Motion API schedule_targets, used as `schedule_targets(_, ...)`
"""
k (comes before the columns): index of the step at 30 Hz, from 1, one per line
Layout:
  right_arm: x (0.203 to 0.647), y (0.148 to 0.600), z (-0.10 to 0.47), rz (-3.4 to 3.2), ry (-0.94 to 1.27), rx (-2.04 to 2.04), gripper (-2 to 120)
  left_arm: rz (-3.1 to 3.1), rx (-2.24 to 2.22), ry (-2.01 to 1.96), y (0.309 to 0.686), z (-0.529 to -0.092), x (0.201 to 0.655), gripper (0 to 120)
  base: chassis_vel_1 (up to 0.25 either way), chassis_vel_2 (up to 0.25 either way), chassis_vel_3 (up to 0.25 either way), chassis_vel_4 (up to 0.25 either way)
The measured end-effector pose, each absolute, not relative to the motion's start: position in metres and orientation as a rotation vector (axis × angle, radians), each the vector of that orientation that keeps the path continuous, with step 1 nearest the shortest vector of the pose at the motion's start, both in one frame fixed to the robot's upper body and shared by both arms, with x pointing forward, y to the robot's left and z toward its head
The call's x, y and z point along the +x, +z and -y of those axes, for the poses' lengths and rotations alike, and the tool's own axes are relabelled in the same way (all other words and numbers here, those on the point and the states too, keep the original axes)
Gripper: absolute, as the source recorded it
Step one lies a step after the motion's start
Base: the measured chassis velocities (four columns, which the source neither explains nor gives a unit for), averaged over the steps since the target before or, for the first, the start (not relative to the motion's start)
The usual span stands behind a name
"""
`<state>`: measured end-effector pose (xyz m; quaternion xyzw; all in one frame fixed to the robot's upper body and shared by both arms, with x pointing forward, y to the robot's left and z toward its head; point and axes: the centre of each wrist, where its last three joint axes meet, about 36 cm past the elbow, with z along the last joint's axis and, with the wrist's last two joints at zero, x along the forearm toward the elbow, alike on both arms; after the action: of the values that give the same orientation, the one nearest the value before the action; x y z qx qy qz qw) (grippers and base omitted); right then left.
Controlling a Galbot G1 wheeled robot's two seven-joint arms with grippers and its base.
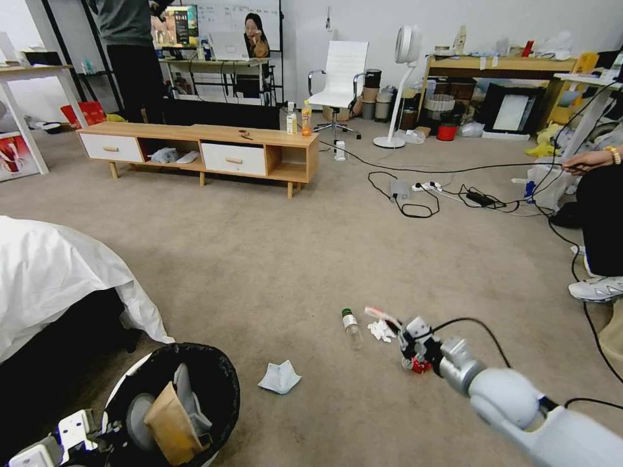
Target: Pick up the trash bin and place the garbage on the floor into it.
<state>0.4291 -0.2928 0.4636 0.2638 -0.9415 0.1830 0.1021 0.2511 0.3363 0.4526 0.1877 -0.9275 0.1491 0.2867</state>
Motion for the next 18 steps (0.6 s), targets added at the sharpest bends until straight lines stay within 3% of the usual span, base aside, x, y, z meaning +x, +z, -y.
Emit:
schedule_targets(2,0.424,0.500,0.272,2.831,0.468,0.850,1,2.489,0.479,0.406,0.457,-0.333,0.251,2,0.000,0.000,0.000,0.000)
schedule_targets(6,0.421,0.526,0.251,2.860,0.376,0.921,1,2.497,0.467,0.404,0.459,-0.332,0.252,2,0.000,0.000,0.000,0.000)
schedule_targets(8,0.418,0.558,0.217,2.880,0.222,1.040,1,2.508,0.446,0.402,0.464,-0.331,0.252,2,0.000,0.000,0.000,0.000)
schedule_targets(18,0.413,0.593,0.132,2.760,-0.072,1.299,1,2.524,0.421,0.385,0.473,-0.330,0.252,2,0.000,0.000,0.000,0.000)
